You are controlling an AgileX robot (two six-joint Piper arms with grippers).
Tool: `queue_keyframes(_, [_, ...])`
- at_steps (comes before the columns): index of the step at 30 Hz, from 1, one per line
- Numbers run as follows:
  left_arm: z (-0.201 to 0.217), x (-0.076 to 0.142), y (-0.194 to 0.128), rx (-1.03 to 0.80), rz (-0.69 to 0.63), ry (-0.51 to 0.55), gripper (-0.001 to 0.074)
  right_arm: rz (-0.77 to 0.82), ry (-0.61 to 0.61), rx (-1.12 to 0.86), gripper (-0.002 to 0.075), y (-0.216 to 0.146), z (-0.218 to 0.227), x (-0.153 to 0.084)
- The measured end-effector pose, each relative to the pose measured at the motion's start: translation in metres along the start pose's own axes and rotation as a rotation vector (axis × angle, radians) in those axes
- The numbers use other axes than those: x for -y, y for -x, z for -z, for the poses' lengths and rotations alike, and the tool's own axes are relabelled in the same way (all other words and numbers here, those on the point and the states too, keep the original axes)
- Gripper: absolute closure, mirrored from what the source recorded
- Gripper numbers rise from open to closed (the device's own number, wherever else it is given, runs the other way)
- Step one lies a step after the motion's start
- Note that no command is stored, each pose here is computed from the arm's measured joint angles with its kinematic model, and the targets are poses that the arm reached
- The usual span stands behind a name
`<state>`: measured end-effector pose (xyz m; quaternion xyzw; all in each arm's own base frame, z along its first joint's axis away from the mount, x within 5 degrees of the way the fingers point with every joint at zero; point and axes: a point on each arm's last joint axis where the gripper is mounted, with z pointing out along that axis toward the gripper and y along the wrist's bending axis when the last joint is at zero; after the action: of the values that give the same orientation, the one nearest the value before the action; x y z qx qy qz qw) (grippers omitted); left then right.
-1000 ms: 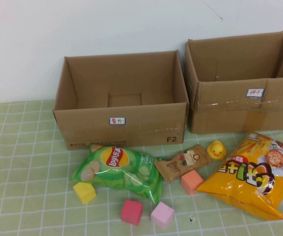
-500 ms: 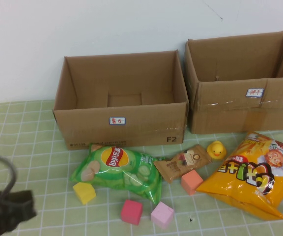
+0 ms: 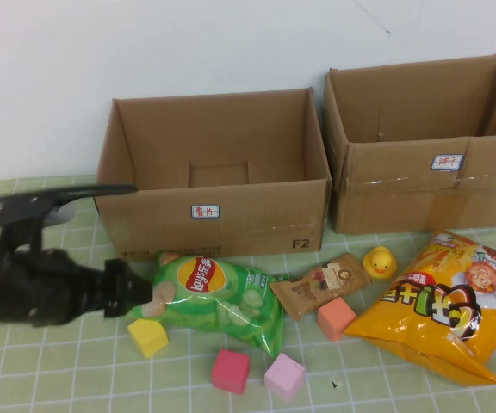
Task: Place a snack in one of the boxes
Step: Pick up the potato chip
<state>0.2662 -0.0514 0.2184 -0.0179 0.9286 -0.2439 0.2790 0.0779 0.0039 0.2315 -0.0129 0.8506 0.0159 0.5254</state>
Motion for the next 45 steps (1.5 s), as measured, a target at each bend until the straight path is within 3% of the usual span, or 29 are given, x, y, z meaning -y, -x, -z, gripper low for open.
queue_keyframes(7, [-0.054, -0.018, 0.026, -0.084, -0.021, 0.021, 0.0073, -0.003, -0.008, 0.043, 0.0728, 0.004, 0.0, 0.001])
queue_keyframes(13, [-0.098, -0.018, 0.036, -0.143, -0.06, 0.006, 0.0072, -0.003, -0.008, 0.045, 0.0728, 0.004, 0.0, 0.001])
queue_keyframes(21, [-0.125, -0.016, 0.035, -0.231, -0.064, -0.045, 0.0078, 0.001, -0.009, 0.047, 0.0728, 0.004, 0.0, 0.001])
queue_keyframes(24, [-0.126, -0.015, 0.036, -0.237, -0.072, -0.059, 0.0132, 0.005, -0.011, 0.048, 0.0728, 0.004, 0.0, 0.001])
queue_keyframes(33, [-0.124, -0.01, 0.033, -0.275, -0.054, -0.113, 0.0435, 0.009, -0.014, 0.05, 0.0728, 0.005, 0.0, 0.001])
queue_keyframes(45, [-0.105, 0.006, 0.037, -0.307, -0.002, -0.236, 0.0505, 0.01, -0.017, 0.06, 0.0728, 0.004, -0.001, 0.002])
